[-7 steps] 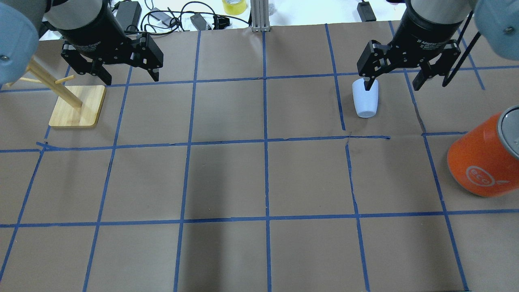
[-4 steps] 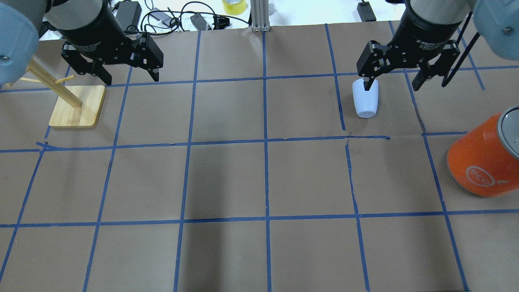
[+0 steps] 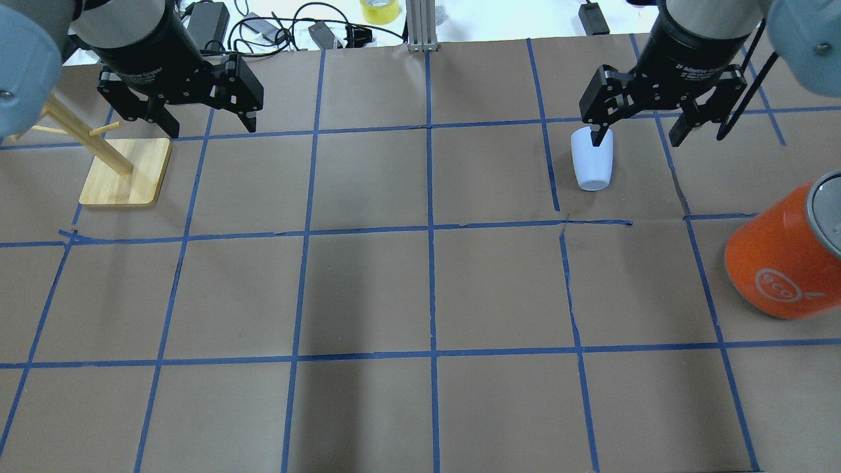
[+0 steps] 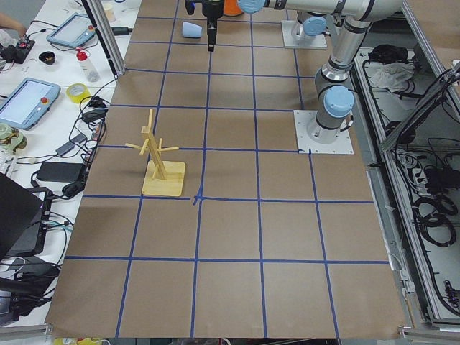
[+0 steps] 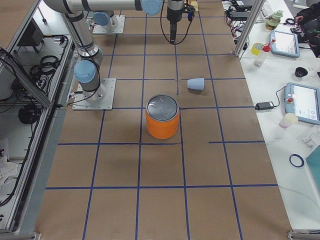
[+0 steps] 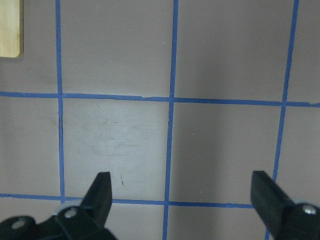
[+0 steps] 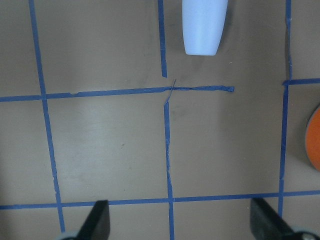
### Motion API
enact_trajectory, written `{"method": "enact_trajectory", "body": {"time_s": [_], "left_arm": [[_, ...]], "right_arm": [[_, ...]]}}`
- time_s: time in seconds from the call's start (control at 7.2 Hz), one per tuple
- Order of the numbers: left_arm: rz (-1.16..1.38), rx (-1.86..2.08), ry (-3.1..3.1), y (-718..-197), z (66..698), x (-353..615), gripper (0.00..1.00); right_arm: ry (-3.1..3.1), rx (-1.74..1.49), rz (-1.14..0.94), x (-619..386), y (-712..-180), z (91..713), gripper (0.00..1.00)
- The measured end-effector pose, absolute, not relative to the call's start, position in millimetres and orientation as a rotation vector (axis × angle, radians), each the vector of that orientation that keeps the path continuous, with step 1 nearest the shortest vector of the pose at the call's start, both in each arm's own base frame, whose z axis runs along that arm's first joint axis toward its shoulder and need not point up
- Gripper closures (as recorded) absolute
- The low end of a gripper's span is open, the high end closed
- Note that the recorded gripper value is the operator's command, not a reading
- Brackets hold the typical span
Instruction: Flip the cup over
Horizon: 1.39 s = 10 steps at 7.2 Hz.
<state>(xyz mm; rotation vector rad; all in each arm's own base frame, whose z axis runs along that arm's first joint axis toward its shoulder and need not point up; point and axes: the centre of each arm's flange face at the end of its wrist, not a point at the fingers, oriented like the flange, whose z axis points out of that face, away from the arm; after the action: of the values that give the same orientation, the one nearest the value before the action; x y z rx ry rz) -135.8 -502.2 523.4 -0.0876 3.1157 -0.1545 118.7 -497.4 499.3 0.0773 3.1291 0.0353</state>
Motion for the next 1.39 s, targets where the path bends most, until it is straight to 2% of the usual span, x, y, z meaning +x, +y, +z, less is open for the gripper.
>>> {"method": "enact_trajectory", "body": {"time_s": [0.56, 1.39], "left_arm": [[-0.116, 0.013, 3.112, -499.4, 521.7, -134.6, 0.00], [-0.113, 0.022, 3.111, -499.1, 521.7, -134.4, 0.00]], "right_arm": [[3.118, 0.264, 0.105, 97.2, -527.5, 461.3, 0.00], [3.147, 0.332, -0.139, 70.9, -649.0, 285.4, 0.00]]}}
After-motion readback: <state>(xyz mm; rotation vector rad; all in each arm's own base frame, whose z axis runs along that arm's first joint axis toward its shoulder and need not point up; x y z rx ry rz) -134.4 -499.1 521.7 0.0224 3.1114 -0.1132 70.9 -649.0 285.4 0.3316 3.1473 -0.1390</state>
